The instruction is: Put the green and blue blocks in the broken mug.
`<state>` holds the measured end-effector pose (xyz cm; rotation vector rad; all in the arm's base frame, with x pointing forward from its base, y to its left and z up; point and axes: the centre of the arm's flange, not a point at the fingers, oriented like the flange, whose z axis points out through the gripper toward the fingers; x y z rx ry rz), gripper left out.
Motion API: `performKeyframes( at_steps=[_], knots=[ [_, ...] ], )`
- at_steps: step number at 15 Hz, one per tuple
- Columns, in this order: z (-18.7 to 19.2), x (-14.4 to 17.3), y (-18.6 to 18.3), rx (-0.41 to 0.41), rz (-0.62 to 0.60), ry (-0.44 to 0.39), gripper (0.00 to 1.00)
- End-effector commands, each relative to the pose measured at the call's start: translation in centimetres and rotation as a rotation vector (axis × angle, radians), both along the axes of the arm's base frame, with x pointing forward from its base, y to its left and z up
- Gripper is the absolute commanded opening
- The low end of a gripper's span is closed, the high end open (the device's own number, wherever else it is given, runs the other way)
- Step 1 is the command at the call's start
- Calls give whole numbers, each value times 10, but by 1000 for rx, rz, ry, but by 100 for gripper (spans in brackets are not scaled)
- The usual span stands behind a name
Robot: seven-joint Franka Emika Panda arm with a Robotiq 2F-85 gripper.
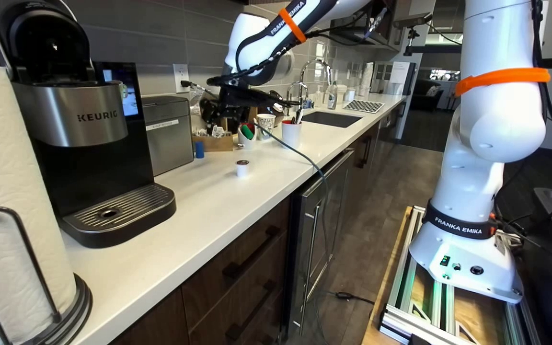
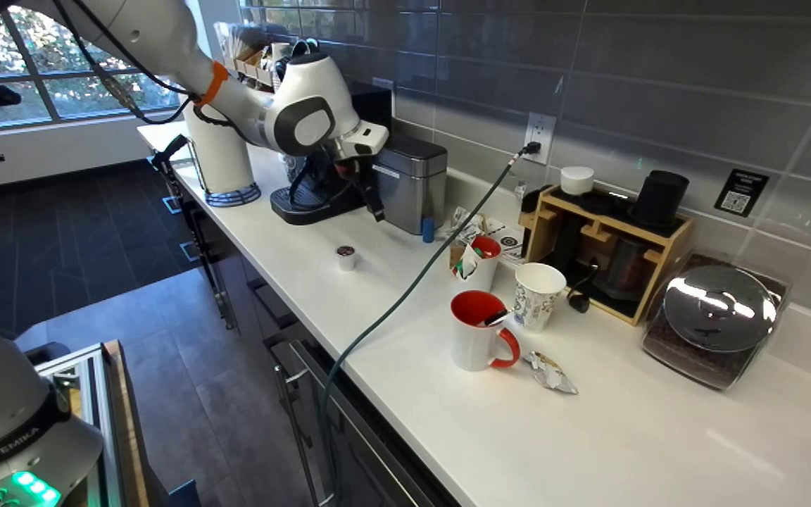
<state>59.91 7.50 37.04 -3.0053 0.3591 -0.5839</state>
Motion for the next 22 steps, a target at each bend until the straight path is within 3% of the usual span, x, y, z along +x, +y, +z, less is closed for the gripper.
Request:
performKeyframes(
  at_steps=[1, 4, 7, 11, 16, 20, 22],
  knots=[
    [-53, 2, 18, -89, 159, 82, 100],
    [-85, 19, 21, -184, 259, 60, 100],
    [-93, 49, 11, -210, 258, 11, 100],
    [-83, 90, -11, -159, 278, 1, 100],
    [-82, 112, -33, -25, 544, 52, 100],
    [-78, 121, -77, -26, 629, 87, 100],
    [-75, 109, -75, -46, 599, 71, 100]
  ],
)
